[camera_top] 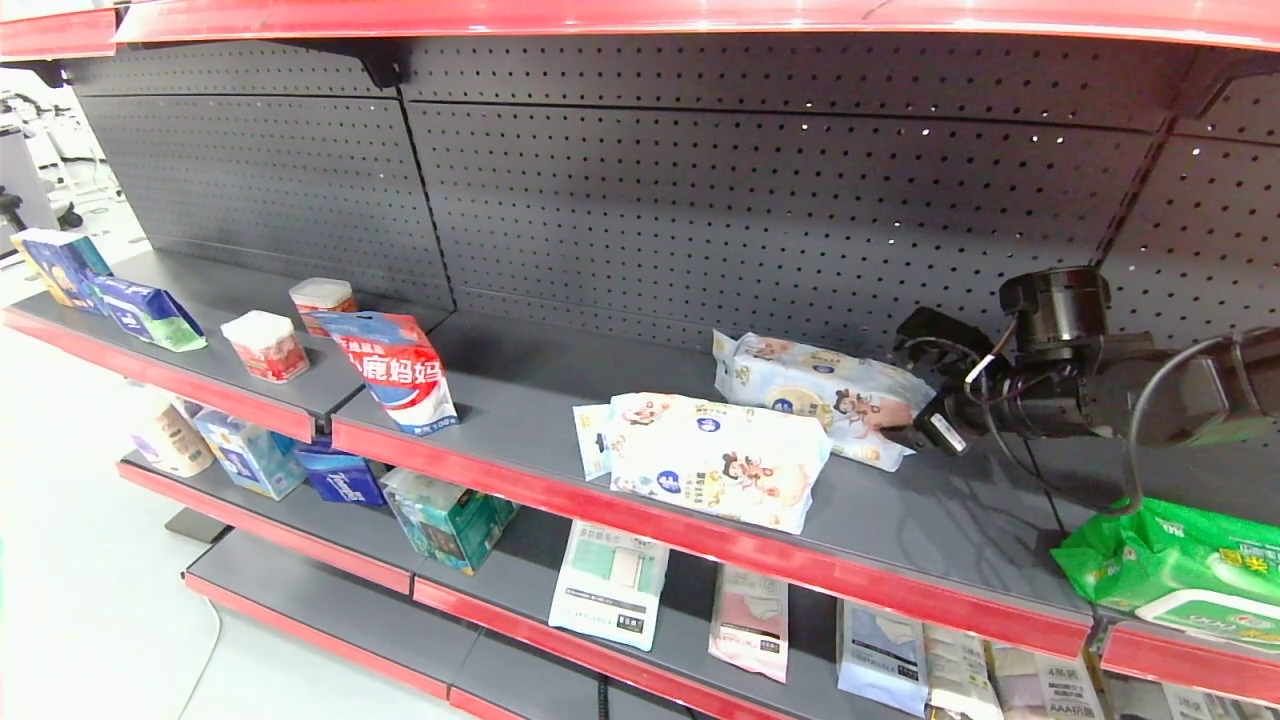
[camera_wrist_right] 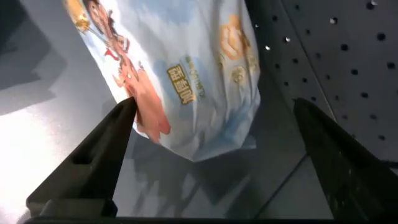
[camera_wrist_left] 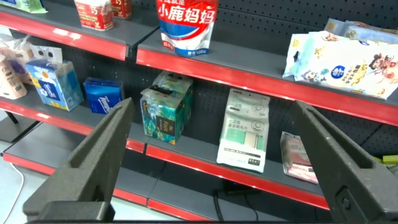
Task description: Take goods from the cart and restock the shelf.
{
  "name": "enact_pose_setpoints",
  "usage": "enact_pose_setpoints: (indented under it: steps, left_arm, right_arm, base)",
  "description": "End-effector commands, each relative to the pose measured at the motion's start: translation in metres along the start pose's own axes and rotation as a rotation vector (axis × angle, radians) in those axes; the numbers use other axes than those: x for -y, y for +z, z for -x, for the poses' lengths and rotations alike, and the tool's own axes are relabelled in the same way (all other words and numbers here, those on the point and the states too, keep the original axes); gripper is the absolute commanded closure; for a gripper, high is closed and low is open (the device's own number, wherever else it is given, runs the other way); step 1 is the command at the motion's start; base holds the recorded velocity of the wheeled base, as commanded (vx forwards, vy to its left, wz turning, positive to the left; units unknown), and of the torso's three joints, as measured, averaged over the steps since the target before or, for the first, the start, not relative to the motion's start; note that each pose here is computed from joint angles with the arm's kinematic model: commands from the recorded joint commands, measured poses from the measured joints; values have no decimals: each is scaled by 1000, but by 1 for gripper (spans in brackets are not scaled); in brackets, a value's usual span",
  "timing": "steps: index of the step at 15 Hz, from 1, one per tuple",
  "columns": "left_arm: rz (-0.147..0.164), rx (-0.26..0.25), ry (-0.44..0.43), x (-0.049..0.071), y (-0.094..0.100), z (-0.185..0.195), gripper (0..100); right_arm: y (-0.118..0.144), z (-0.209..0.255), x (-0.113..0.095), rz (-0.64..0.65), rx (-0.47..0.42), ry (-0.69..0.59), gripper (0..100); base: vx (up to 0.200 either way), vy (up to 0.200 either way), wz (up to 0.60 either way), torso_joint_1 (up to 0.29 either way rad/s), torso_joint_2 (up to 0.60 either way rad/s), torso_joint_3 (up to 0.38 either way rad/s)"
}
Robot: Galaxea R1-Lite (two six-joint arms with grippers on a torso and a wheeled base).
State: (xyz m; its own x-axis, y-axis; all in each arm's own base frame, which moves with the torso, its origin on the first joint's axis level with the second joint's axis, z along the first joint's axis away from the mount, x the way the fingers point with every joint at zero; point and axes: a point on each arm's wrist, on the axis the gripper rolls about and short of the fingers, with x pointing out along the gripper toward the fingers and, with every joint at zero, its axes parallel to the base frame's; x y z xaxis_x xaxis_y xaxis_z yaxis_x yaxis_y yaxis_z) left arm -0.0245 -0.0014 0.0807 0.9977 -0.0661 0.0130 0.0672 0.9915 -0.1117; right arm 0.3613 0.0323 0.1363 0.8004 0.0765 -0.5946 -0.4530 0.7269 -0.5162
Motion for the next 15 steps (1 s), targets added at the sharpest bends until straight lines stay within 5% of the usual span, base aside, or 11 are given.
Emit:
enact_pose_setpoints:
  steps: [1, 10, 15]
  left_arm:
    - [-1, -1, 0, 0, 0, 0, 0]
    - [1, -1, 0, 0, 0, 0, 0]
    - [1, -1, 0, 0, 0, 0, 0]
  right_arm:
    - [0, 1, 1, -3, 1, -4, 0]
    - [-12, 25, 4, -83, -8, -18, 0]
    - [-44, 39, 24, -216, -120, -139, 0]
  base:
    - [0, 0, 0, 0, 0, 0]
    - [0, 0, 0, 0, 0, 0]
    - [0, 0, 0, 0, 0, 0]
